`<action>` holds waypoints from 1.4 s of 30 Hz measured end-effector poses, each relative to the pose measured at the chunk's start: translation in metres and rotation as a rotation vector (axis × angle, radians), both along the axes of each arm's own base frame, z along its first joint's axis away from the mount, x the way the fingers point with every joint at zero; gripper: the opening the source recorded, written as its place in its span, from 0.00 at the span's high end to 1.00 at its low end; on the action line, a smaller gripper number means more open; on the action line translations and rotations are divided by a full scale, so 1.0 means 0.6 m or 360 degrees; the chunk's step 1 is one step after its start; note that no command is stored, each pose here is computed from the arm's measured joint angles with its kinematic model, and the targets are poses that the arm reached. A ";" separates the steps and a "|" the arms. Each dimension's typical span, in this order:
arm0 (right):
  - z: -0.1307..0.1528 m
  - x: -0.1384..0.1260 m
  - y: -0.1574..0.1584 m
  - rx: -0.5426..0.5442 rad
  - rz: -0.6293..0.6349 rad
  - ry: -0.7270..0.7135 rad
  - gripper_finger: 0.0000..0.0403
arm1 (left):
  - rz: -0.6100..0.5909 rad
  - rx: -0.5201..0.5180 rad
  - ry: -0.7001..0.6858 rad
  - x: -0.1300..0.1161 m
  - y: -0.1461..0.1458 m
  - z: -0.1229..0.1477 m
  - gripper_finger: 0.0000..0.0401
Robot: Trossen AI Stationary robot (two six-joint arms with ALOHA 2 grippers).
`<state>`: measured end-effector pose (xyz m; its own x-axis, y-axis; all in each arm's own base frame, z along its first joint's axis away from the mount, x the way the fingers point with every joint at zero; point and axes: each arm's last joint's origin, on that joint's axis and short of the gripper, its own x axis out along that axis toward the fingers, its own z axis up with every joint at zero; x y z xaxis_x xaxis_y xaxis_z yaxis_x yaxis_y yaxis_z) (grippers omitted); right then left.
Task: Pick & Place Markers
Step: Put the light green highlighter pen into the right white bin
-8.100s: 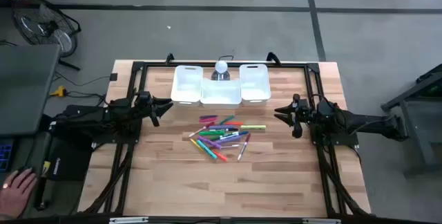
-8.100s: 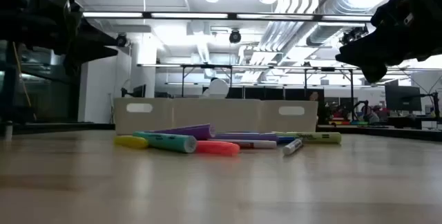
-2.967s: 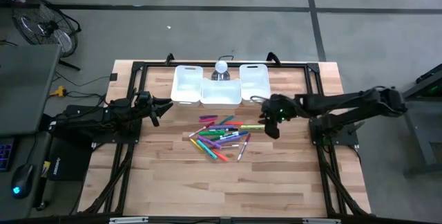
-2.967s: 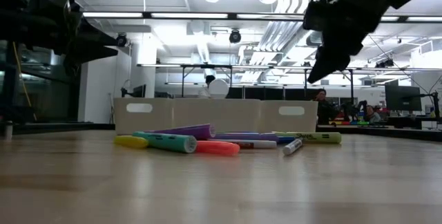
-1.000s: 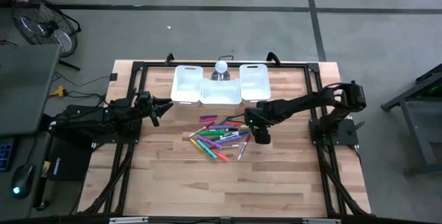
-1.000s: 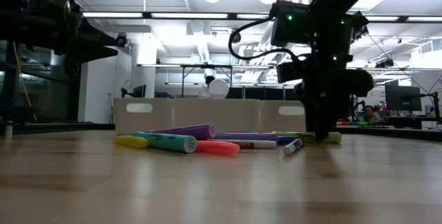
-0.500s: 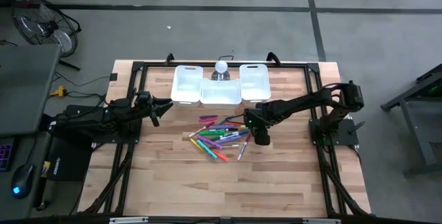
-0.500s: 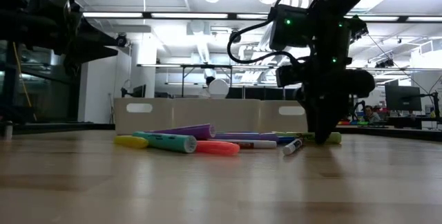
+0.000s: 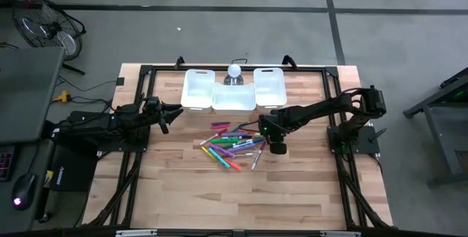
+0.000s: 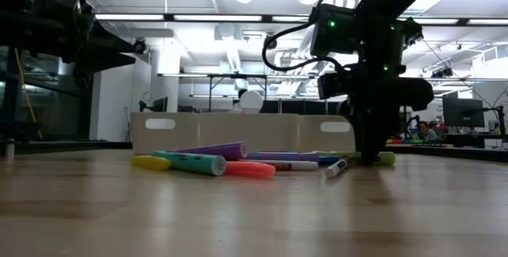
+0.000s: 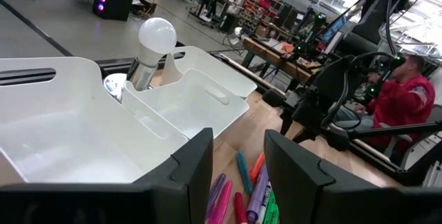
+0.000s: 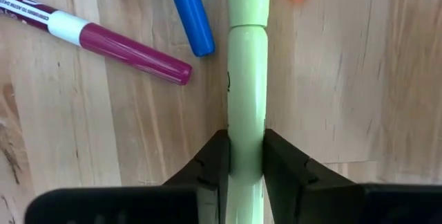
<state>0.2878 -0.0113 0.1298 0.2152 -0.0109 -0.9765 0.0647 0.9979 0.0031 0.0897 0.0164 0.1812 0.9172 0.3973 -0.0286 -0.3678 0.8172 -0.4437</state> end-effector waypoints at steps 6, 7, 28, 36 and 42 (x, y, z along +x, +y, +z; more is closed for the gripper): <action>0.009 -0.002 0.000 0.0012 -0.0056 -0.0019 0.86 | 0.0000 0.0000 0.0000 0.000 0.000 0.000 0.68; 0.014 -0.002 0.000 0.0017 -0.0070 -0.0024 0.86 | 0.0000 0.0000 0.0000 0.000 0.000 0.000 0.68; 0.147 -0.005 -0.028 0.0230 -0.1080 -0.0238 0.86 | 0.0000 0.0000 -0.0001 0.000 0.000 0.000 0.68; 0.165 -0.016 -0.055 0.0269 -0.1370 -0.0331 0.86 | 0.0000 0.0000 0.0000 0.000 0.000 0.000 0.68; 0.184 -0.031 -0.098 0.0342 -0.1551 -0.0430 0.85 | 0.0000 0.0000 0.0000 0.000 0.000 0.000 0.68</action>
